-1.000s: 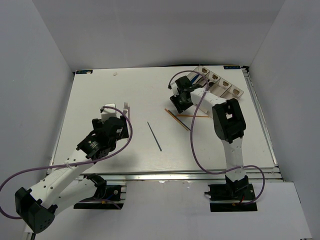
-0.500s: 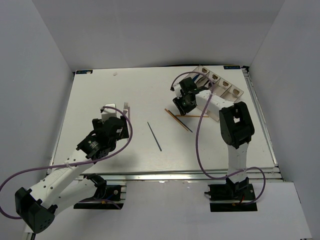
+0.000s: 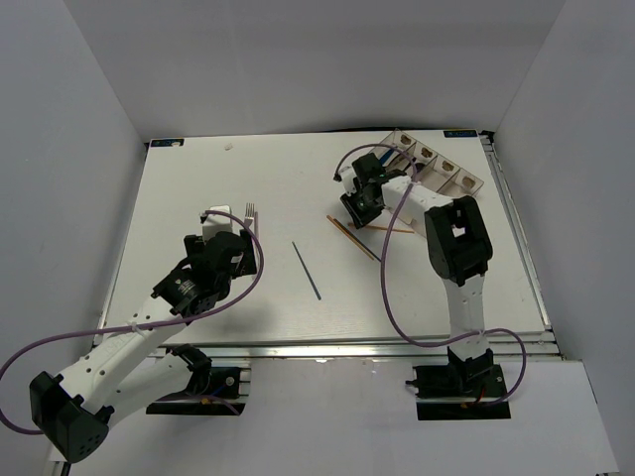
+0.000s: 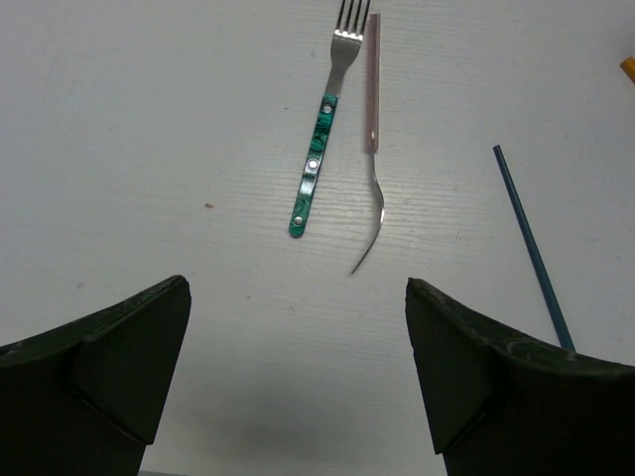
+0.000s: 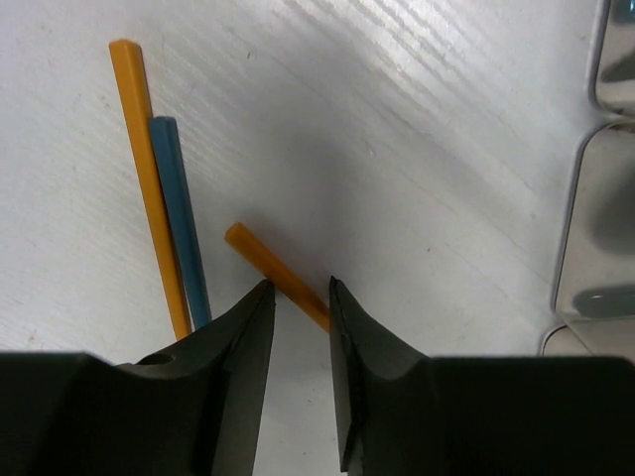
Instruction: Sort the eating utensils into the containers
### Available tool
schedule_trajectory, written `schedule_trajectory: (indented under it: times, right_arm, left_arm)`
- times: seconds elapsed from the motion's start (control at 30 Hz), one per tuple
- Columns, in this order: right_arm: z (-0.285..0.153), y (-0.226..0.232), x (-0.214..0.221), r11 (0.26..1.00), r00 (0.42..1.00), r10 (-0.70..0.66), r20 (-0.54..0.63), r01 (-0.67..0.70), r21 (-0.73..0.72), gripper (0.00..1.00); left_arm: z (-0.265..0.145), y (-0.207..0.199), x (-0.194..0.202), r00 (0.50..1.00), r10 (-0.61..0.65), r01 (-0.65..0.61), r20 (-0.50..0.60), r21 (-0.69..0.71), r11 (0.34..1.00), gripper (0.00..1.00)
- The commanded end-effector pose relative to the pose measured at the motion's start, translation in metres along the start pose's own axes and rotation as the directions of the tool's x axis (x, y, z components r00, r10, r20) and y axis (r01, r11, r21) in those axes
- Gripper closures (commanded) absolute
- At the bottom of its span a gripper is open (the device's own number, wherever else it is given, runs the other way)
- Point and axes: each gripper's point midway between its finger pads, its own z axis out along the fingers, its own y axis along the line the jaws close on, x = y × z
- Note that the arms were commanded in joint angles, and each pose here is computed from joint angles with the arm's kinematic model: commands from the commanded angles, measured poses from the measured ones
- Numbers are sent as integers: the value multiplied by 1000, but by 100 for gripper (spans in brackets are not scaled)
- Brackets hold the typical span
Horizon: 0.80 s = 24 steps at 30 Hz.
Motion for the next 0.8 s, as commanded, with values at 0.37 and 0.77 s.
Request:
schedule_trajectory:
  times: [0.37,0.77]
  right_arm:
    - [29,-7,-5,999,997,46,-64,-47,0,98]
    - [-86,-27,-92,959,907,279,316,-282,-36,100]
  left_arm:
    - [-4,-3,-11,999,-21,21,32,21,1000,2]
    - [-5,-4,-12,999,-25,24,36,28,999,2]
